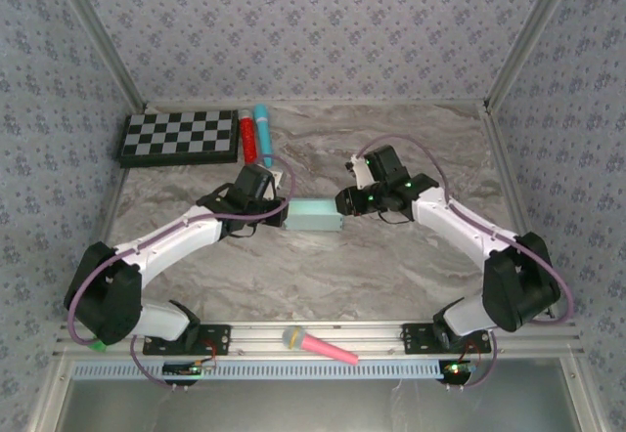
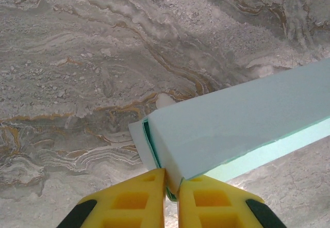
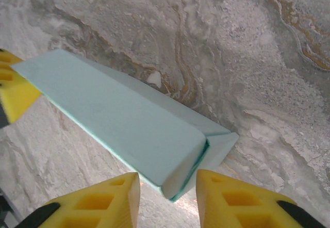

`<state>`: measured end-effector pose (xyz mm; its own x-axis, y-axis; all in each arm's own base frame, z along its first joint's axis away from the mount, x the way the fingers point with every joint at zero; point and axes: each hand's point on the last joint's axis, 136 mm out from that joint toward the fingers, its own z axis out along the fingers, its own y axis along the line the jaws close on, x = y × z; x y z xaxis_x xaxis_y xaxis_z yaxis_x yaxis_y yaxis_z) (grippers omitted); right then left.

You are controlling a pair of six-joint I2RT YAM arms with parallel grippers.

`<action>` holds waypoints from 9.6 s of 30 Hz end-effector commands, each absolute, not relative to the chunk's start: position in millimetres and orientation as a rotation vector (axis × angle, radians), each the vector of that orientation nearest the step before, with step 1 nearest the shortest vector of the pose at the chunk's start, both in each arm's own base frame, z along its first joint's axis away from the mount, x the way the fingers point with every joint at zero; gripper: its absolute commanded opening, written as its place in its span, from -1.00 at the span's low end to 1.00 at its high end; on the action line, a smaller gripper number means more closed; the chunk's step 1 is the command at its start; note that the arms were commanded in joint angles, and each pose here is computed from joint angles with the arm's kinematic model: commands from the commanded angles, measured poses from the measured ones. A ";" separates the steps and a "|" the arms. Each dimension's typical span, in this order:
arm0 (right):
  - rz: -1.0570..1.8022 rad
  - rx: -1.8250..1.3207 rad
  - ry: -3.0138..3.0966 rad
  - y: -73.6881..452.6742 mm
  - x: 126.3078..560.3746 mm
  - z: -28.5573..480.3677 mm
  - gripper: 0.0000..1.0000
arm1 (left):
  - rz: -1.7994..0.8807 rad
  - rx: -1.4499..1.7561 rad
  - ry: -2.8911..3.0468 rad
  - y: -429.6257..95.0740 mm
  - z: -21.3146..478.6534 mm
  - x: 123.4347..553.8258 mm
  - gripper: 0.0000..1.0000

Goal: Fold the paper box

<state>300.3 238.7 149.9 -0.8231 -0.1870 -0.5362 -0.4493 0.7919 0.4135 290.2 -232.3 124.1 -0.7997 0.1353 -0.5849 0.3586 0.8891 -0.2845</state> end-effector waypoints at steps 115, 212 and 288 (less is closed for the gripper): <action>0.592 -0.345 2.582 224.2 315.0 122.7 -0.04 | -0.546 0.145 2.634 -221.4 99.8 296.2 -0.10; 0.479 -0.132 2.820 171.9 283.2 49.5 -0.03 | -0.430 0.225 2.675 -214.2 61.8 273.0 -0.10; 0.656 -0.026 2.578 150.0 322.6 111.2 -0.02 | -0.369 1.087 2.447 -293.4 137.8 325.9 0.73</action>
<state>332.7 161.5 117.4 -0.8761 0.0711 -0.4768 -0.1761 0.8735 0.4539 336.4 -284.5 137.8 -0.6281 0.5745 -0.5249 0.6958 0.7166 -0.0482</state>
